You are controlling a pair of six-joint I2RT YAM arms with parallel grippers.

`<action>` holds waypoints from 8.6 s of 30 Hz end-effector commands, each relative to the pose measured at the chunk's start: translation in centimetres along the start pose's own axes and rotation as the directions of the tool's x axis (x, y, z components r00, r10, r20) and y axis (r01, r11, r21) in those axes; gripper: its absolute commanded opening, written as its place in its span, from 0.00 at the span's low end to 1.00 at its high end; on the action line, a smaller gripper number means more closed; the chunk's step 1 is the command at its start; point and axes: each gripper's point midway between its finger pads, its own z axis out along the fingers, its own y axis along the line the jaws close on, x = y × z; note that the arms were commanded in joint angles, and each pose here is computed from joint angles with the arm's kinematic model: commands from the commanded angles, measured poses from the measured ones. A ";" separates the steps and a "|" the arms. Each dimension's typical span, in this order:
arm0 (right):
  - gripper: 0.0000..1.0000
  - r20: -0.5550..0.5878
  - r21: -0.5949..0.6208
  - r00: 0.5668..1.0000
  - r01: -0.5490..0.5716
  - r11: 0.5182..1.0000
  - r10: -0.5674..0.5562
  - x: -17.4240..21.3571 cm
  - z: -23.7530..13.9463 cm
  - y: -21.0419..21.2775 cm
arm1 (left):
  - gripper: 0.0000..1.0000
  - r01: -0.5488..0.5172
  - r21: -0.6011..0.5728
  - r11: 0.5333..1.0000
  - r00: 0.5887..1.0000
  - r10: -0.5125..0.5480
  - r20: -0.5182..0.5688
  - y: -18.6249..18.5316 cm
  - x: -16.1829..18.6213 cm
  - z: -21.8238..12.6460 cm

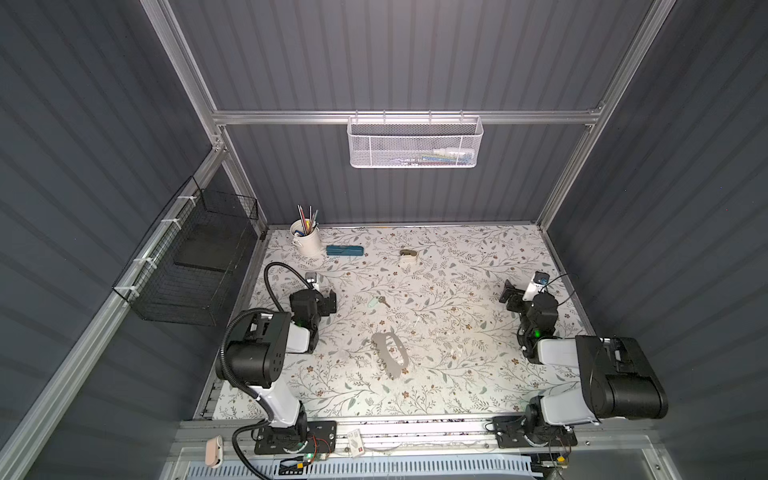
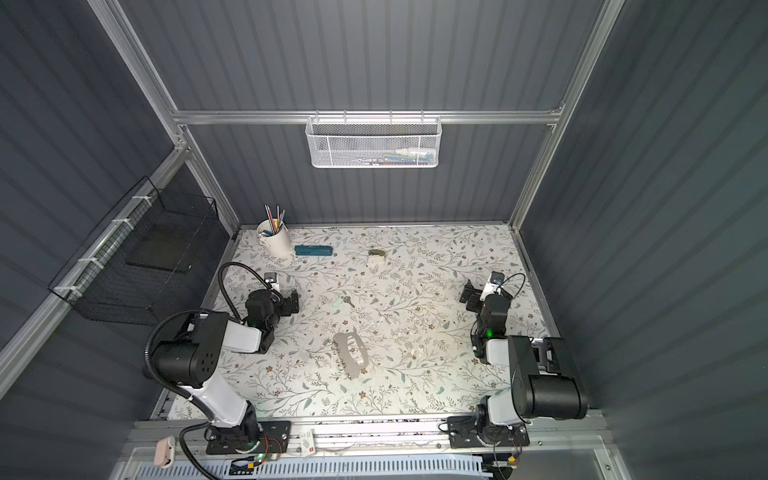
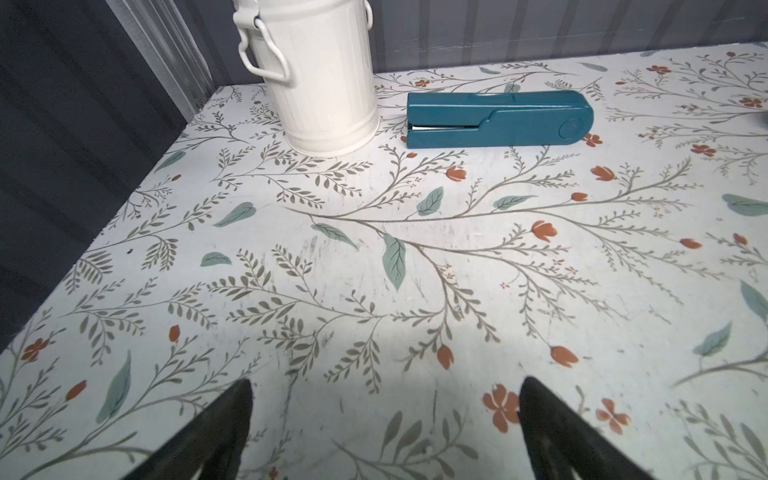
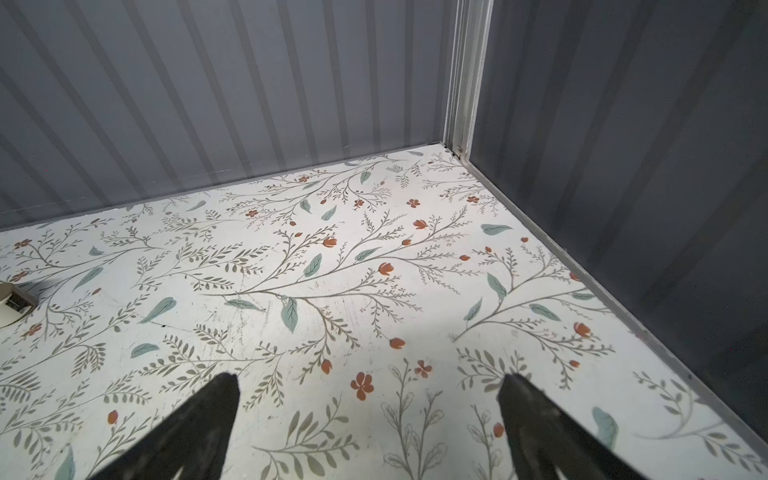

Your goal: Put the keys on the keyring

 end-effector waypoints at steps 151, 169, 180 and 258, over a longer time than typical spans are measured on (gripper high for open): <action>0.99 -0.428 -0.494 0.900 -0.153 0.856 -0.086 -4.5 -13.1 20.1 | 0.22 -0.107 0.552 0.827 0.505 0.524 -0.686 -18.7 8.7 -15.9; 0.99 -0.444 -0.490 0.893 -0.177 0.854 -0.070 -4.2 -13.2 20.2 | 0.26 -0.155 0.558 0.815 0.558 0.538 -0.632 -19.1 7.1 -15.1; 0.99 -0.453 -0.485 0.889 -0.187 0.854 -0.063 -3.8 -13.3 20.1 | 0.18 -0.173 0.567 0.805 0.558 0.555 -0.617 -19.6 6.8 -14.8; 0.99 -0.496 -0.499 0.865 -0.214 0.840 -0.074 -2.2 -15.9 18.6 | 0.12 -0.102 0.088 0.991 0.662 0.134 -0.737 -23.1 11.8 -25.1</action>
